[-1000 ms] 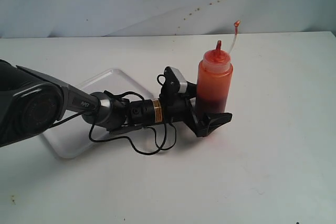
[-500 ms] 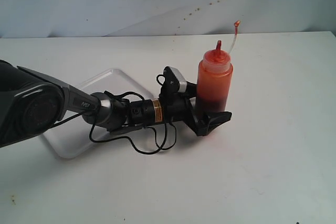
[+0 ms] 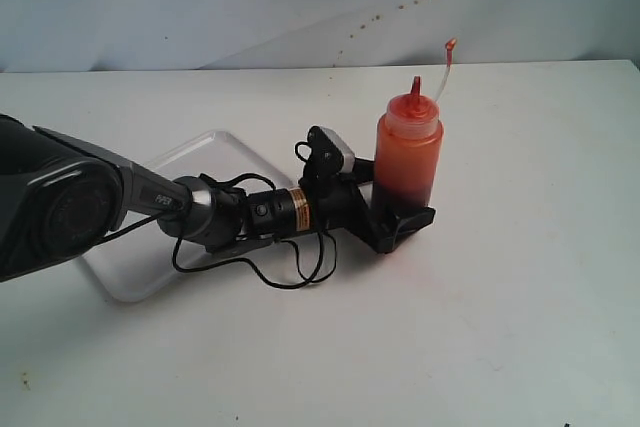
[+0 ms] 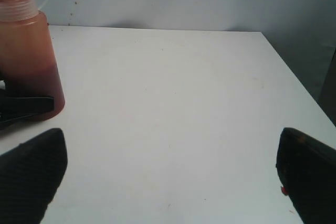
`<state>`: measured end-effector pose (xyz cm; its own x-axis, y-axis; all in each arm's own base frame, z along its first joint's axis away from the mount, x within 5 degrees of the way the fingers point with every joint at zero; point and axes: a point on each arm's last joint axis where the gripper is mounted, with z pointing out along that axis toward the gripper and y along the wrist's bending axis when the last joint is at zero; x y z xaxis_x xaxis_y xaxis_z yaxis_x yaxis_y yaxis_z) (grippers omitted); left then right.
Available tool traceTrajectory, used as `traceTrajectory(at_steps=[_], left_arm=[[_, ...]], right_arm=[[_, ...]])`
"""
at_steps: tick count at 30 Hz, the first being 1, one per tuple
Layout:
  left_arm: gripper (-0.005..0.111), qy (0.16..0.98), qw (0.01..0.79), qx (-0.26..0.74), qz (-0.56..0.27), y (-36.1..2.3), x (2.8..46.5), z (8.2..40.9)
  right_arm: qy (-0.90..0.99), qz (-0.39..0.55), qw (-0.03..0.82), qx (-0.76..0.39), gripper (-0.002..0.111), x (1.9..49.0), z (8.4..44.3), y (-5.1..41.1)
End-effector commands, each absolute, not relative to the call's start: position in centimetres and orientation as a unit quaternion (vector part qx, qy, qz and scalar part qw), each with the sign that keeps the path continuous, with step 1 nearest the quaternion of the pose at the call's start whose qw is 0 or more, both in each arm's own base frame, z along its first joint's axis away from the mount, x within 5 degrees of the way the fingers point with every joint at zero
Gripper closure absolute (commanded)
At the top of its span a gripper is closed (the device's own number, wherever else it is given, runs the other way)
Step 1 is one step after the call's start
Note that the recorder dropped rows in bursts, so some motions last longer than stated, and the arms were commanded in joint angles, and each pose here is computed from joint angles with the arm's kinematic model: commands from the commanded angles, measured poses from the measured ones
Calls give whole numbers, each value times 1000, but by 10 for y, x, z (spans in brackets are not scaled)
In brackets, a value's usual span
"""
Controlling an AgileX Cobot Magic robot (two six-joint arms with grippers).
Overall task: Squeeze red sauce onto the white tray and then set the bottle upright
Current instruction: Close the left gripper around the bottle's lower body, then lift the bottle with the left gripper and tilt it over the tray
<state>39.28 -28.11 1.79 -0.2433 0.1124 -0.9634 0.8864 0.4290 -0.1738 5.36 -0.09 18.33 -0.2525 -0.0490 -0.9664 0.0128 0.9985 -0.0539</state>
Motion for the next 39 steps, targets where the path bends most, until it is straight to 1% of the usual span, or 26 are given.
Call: traceTrajectory(at_steps=[1,2,3,4,5,6,7,11,14,16,19,23,26,31,39], left_arm=[[14,693,505,346,-382,-281,397,19],[20,694,507,339,-382,-280,398,20],[31,695,508,337,-382,-280,398,20],[56,697,506,337,-379,-280,399,19],[71,700,504,337,-376,-280,399,18],[98,703,501,341,-372,-280,399,17],[106,701,501,346,-371,-280,398,17],[105,699,504,348,-370,-279,399,17],[105,693,511,351,-369,-280,400,24],[105,682,518,361,-368,-282,401,37],[106,640,515,437,-367,-282,397,62],[107,622,499,474,-374,-276,394,88],[107,624,503,465,-376,-266,395,110],[107,619,517,471,-357,-242,388,145],[107,626,551,447,-324,-192,365,199]], right_arm=[[791,-28,611,-9,3,54,182,-1],[791,-28,611,-9,3,54,182,-1],[791,-28,611,-9,3,54,182,-1],[791,-28,611,-9,3,54,182,-1],[791,-28,611,-9,3,54,182,-1],[791,-28,611,-9,3,54,182,-1],[791,-28,611,-9,3,54,182,-1],[791,-28,611,-9,3,54,182,-1],[791,-28,611,-9,3,54,182,-1],[791,-28,611,-9,3,54,182,-1],[791,-28,611,-9,3,54,182,-1],[791,-28,611,-9,3,54,182,-1],[791,-28,611,-9,3,54,182,-1],[791,-28,611,-9,3,54,182,-1],[791,-28,611,-9,3,54,182,-1]])
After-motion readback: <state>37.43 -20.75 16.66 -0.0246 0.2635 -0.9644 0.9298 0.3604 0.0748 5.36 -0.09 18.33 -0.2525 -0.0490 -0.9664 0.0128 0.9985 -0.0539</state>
